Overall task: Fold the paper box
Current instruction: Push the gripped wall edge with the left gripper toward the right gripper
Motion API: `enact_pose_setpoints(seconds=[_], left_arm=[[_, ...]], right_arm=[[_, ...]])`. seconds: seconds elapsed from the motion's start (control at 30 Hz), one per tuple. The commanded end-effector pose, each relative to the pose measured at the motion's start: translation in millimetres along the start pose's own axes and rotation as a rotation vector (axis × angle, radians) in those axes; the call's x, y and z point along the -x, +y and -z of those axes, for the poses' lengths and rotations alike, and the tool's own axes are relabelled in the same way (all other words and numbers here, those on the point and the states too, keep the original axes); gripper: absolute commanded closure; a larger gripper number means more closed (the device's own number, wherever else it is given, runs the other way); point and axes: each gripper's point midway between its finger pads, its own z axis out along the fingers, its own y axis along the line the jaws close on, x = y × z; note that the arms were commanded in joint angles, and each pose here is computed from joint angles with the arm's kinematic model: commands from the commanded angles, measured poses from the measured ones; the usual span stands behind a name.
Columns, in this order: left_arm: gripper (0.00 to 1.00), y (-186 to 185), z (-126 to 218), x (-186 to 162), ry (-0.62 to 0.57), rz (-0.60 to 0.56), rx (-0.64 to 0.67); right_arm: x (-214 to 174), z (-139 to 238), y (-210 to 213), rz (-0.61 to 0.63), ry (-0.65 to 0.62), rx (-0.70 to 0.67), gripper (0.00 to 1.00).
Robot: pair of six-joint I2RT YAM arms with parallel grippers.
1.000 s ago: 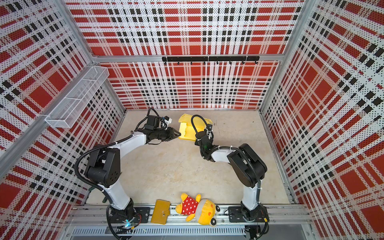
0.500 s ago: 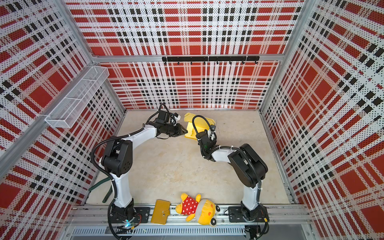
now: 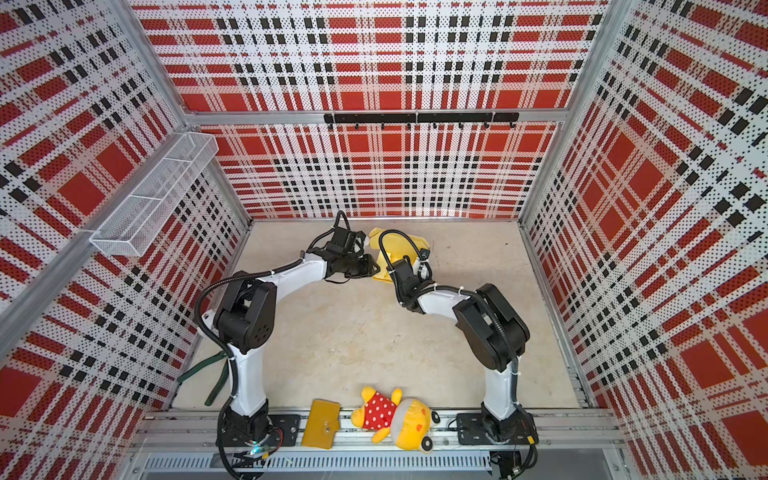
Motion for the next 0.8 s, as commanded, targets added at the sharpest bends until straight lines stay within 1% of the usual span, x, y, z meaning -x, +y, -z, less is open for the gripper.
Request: enact_pose_setpoints(seconds=[0.0, 0.2, 0.3, 0.37, 0.6, 0.77], left_arm=[[0.71, 16, -15, -27, 0.062, 0.002, 0.09], [0.72, 22, -19, -34, 0.069, -0.053, 0.193], [0.72, 29, -21, -41, 0.079, -0.071, 0.291], [0.72, 29, -24, -45, 0.087, -0.085, 0.303], [0.75, 36, -33, -54, 0.106, -0.04, 0.33], [0.85, 39, -33, -55, 0.106, -0.03, 0.347]], right_arm=[[9, 0, 23, -0.106, -0.003, 0.054, 1.0], [-12, -10, 29, -0.127, 0.074, 0.06, 1.0], [-14, -11, 31, -0.124, 0.084, 0.065, 1.0], [-15, -12, 31, -0.124, 0.088, 0.066, 1.0], [-16, -12, 31, -0.126, 0.088, 0.069, 1.0], [-16, -12, 33, -0.122, 0.092, 0.07, 1.0]])
